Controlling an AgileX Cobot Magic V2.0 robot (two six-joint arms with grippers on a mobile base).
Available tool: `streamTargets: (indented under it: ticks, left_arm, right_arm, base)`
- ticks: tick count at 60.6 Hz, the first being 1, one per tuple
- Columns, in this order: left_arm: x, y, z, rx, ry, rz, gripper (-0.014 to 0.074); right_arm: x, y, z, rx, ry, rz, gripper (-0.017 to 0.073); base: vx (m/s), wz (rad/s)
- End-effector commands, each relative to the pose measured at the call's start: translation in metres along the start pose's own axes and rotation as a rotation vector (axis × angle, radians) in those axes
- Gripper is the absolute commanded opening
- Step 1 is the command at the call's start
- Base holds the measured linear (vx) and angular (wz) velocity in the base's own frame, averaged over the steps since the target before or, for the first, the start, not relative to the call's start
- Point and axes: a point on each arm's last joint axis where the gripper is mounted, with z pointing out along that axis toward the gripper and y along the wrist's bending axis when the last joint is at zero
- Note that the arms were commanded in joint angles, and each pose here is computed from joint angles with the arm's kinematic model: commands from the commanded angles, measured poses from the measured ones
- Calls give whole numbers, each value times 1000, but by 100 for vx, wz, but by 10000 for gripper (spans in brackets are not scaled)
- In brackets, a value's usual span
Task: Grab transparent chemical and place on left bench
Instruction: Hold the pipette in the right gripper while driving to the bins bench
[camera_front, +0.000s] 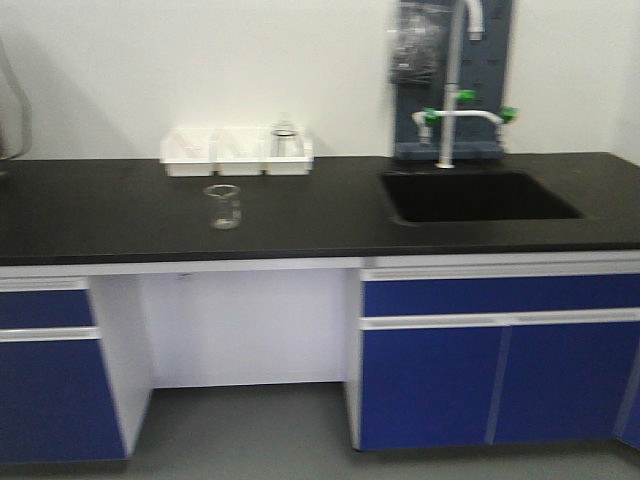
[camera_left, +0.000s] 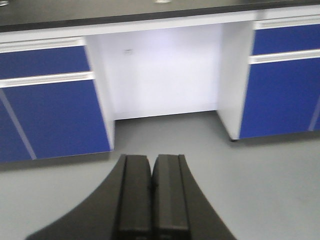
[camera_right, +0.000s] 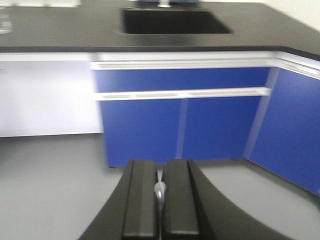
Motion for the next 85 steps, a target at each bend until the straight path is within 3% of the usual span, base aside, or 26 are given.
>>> streamTargets:
  ticks: [1, 54, 85]
  left_arm:
    - [-3, 0, -1, -2, -81, -9, -3]
    - [-3, 0, -1, -2, -81, -9, -3]
    - [-3, 0, -1, -2, -81, -9, -3]
  right_arm:
    - [-16, 0, -3, -2, -104, -5, -4]
    - [-16, 0, -3, -2, -104, -5, -4]
    - [-16, 0, -3, -2, -104, -5, -4]
  base:
    - [16, 71]
    - [24, 59]
    - [41, -8]
